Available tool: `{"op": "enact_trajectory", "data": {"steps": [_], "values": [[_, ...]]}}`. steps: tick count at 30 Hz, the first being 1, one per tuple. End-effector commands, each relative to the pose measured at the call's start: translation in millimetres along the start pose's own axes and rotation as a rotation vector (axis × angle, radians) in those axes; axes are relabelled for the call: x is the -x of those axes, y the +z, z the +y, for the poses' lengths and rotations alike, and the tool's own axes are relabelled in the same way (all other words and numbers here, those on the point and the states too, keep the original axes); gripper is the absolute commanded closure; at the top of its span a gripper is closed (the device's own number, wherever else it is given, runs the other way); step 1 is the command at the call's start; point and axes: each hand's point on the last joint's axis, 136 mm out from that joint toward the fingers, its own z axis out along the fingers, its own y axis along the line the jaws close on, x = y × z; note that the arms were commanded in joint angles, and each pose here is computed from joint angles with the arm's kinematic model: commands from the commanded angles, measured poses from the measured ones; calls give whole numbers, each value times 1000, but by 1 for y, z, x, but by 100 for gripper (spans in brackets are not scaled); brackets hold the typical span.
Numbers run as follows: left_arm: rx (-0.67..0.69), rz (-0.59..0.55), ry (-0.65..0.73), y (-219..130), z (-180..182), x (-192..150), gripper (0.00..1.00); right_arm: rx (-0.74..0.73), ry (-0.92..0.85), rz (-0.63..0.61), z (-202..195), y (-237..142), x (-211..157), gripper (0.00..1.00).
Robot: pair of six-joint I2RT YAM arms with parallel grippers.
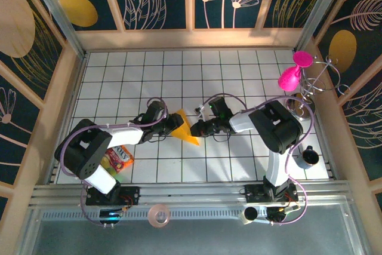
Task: Fold a paper plane with a square sheet of paper (pick it up from the middle)
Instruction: Fourth fold the wing at the center of the table.
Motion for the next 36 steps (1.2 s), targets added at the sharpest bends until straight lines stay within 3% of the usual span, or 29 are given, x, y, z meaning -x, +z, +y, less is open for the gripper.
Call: {"op": "enact_trajectory", "data": {"steps": [1,12,16,26,36], "values": [[36,3,17,2,7,-2,56,-8,22,26,-6,2,-3,100],[119,28,13,11,21,-3,53,-11,28,25,-7,3,-2,100],[234,43,-3,13,41,-5,53,-14,31,25,-7,3,-1,99],[476,87,-29,12,95,-18,53,-25,16,-76,15,-29,16,70],[593,110,-31,7,126,-28,50,-200,-45,-77,1,-30,11,68]]}}
